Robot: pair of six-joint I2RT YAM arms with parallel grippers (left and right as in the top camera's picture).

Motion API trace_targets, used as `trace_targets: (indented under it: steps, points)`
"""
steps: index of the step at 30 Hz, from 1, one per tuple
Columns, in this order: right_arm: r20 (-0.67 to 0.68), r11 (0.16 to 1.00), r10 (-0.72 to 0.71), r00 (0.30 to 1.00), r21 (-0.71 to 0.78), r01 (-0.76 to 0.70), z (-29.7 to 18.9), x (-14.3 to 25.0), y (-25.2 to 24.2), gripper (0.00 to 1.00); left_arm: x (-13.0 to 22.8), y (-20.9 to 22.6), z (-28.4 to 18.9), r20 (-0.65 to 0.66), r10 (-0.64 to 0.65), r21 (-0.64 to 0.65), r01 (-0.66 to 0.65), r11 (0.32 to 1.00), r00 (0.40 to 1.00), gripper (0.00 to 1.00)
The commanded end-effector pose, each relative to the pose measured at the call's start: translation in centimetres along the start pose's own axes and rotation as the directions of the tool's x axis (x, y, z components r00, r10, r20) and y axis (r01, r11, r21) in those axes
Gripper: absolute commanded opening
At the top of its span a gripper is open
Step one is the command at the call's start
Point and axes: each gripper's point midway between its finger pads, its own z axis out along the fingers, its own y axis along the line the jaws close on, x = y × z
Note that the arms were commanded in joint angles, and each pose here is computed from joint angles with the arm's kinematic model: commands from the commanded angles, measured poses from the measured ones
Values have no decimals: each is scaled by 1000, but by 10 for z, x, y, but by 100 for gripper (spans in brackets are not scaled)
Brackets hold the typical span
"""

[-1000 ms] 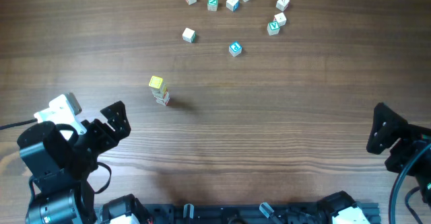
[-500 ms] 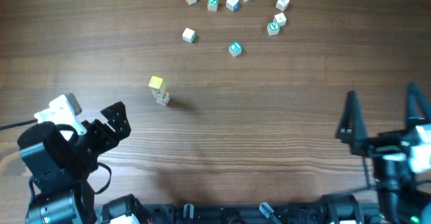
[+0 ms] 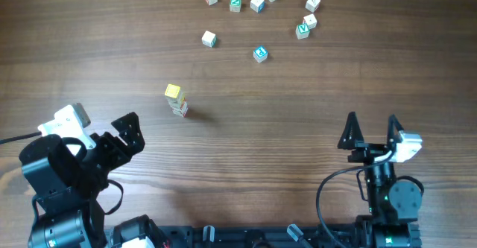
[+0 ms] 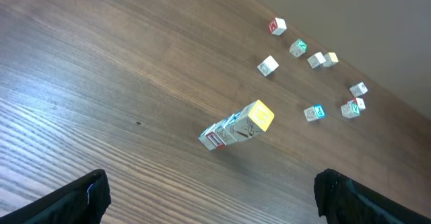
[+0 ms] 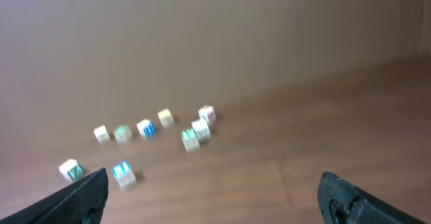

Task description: Form a tower

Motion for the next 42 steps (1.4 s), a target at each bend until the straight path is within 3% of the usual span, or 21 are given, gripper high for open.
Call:
trace_targets:
  steps: [1,12,13,16,22,24,30,35,39,42]
  points:
    - [5,1000,-16,1000,14,16,0,-1,-3,100,-1,-3,-1,5,18,14,-18,1000,1000,100]
    - [5,1000,-16,1000,14,16,0,-1,-3,100,-1,-2,-1,6,20,11,-21,1000,1000,100]
    - [5,1000,-16,1000,14,16,0,-1,-3,100,0,4,-3,17,48,-33,-47,998,999,100]
    - [5,1000,-16,1000,14,16,0,-1,-3,100,17,-10,8,78,164,29,-167,986,983,100]
    - [5,1000,-16,1000,14,16,0,-1,-3,100,36,-18,30,447,200,174,-304,937,872,100]
    - [5,1000,-16,1000,14,16,0,-1,-3,100,33,-19,33,560,229,165,-378,911,796,100]
    - [5,1000,-16,1000,14,16,0,-1,-3,100,47,-9,60,587,449,17,-566,824,673,100]
    - [5,1000,-16,1000,14,16,0,-1,-3,100,63,0,78,548,460,26,-563,826,699,100]
    - [5,1000,-16,1000,14,16,0,-1,-3,100,61,6,79,540,370,50,-468,883,756,100]
    - [5,1000,-16,1000,14,16,0,-1,-3,100,60,6,78,541,370,51,-468,882,755,100]
